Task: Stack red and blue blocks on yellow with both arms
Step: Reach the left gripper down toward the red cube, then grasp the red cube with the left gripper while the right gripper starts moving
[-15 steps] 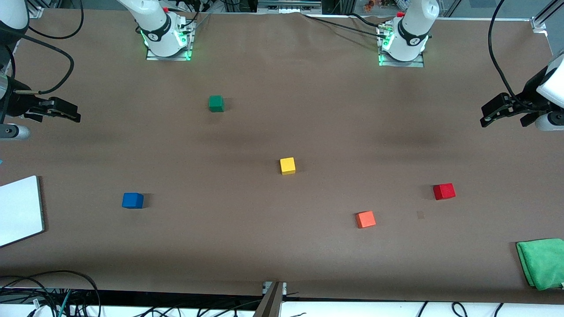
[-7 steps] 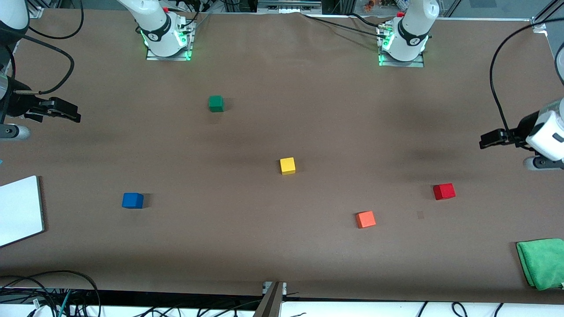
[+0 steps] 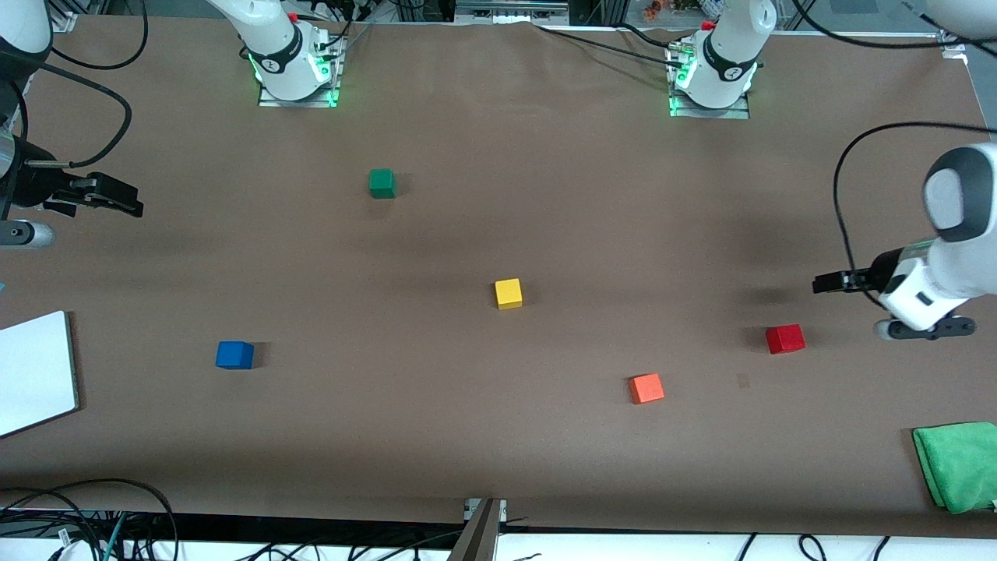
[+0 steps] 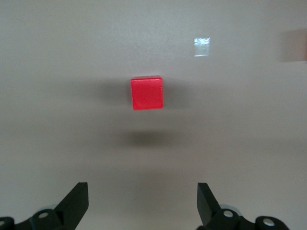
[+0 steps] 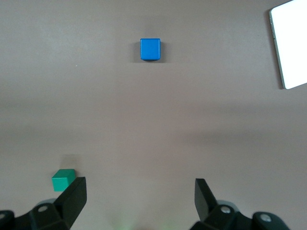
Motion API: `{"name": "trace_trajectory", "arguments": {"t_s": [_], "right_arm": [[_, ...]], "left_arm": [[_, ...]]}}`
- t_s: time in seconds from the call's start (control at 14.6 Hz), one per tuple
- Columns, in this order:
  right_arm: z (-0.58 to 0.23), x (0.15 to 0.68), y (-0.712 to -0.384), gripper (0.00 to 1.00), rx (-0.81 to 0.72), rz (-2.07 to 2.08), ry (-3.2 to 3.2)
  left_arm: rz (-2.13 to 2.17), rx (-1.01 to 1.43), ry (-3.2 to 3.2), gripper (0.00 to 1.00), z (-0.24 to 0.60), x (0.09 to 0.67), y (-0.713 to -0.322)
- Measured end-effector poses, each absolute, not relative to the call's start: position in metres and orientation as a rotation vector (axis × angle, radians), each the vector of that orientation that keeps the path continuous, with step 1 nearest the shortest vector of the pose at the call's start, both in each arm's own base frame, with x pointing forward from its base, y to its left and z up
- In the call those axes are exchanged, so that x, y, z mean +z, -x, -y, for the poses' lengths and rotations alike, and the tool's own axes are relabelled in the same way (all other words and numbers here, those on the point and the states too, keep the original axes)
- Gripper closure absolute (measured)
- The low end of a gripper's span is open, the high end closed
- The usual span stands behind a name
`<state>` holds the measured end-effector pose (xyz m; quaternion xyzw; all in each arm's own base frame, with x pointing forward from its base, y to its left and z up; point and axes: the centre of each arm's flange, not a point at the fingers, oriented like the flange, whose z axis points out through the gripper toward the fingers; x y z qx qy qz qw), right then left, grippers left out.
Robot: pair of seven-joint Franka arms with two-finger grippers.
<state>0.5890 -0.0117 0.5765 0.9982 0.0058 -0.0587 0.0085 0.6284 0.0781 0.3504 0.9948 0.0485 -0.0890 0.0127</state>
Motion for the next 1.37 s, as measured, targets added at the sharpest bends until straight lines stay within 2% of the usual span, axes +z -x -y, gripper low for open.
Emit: {"name": "trace_trajectory", "arguments": {"t_s": [0.27,0.41,0.89,1.37], "right_arm": [[0.012,0.574,-0.590,0.00,-0.189,-0.017,-3.119],[0.013,0.573,-0.590,0.00,-0.192,-0.015,-3.119],[0.016,0.565,-0.595,0.00,-0.199,-0.006,-3.117],[0.015,0.530,-0.619,0.00,-0.181,-0.009,-3.115]], "left_arm": [[-0.205,-0.242,-3.114,0.00,-0.095,0.261,-0.610],[-0.223,-0.231,-3.118,0.00,-0.095,0.234,-0.612],[-0.314,-0.145,-3.121,0.00,-0.055,0.238,-0.638],[-0.324,-0.085,-3.136,0.00,-0.061,0.200,-0.649]]}}
